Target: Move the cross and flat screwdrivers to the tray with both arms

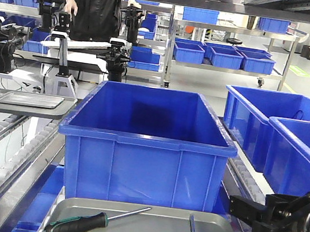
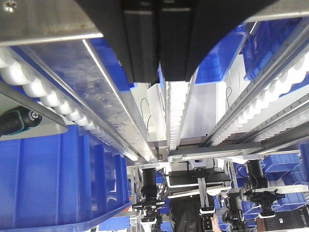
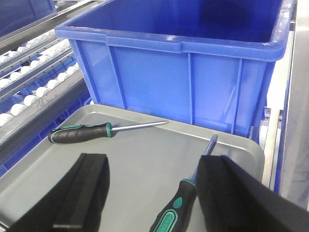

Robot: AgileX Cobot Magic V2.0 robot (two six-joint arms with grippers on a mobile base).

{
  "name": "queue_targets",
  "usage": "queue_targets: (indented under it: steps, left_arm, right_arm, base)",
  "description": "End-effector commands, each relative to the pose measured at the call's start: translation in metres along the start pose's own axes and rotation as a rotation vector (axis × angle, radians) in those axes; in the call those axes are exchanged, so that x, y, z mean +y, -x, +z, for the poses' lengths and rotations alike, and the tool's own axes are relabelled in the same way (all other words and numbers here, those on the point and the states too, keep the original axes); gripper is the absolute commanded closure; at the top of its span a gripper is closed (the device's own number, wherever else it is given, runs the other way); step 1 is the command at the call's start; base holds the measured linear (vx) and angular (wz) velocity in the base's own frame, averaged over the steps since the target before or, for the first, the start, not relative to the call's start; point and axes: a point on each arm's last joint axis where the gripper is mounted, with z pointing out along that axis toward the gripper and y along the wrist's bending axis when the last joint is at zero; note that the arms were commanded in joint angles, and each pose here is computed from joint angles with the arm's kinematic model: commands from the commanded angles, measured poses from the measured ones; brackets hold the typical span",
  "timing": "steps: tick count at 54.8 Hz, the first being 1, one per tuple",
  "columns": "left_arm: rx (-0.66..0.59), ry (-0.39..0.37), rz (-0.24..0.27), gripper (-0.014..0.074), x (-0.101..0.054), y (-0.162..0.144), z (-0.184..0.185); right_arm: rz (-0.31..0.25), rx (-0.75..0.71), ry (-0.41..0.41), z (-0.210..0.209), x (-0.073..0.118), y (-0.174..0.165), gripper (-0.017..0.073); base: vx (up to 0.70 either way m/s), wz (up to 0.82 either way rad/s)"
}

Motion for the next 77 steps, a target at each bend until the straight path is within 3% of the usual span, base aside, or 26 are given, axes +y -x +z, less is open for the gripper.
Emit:
queue_targets:
  steps: [1,12,18,27,35,39,47,63,77]
  left_arm:
    - [-0.108,0.005,-0.008,0.0599,0.001,0.015,-0.003]
    - [-0.108,0.005,-0.008,0.0599,0.001,0.015,-0.003]
    - [-0.108,0.005,-0.008,0.0599,0.001,0.015,-0.003]
    - [-0.108,0.005,-0.008,0.0599,0.001,0.015,-0.003]
    - [-0.108,0.005,-0.008,0.0599,0.001,0.015,-0.003]
    - [-0.108,0.005,-0.008,0.0599,0.001,0.015,-0.003]
    - [-0.108,0.005,-0.008,0.0599,0.001,0.015,-0.003]
    - [-0.108,0.005,-0.008,0.0599,0.001,0.015,-0.003]
    - [-0.107,0.004,-0.009,0.0599,0.001,0.015,-0.003]
  right_arm:
    - [-0.012,-0.120,-0.003,-0.010,0.002,0.017,0.0084]
    - [-0.012,-0.119,-0.003,-0.010,0.002,0.016,0.0085]
    - [-0.061,-0.142,-0.036,-0.016,-0.002,0.007,0.0122]
    - [-0.088,-0.297,-0.100,-0.029,-0.014,-0.032,0.0291]
    - [-0.003,-0.443,-0.224,-0.044,-0.037,-0.075,0.0484]
    - [0.002,-0.488,-0.298,-0.053,-0.045,-0.097,0.0574]
    - [-0.075,-0.514,-0.418,-0.063,-0.053,-0.139,0.0571]
    - [-0.108,-0.600,-0.450,-0.057,-0.058,-0.211,0.0570]
    - [-0.116,-0.567,-0.456,-0.056,-0.058,-0.212,0.0570]
  base:
    - [0.00,0.00]
    - [0.00,0.00]
    - [0.00,0.00]
    - [0.00,0.00]
    - [0.00,0.00]
    - [0.00,0.00]
    - [0.00,0.00]
    - [0.00,0.00]
    - [0.00,0.00]
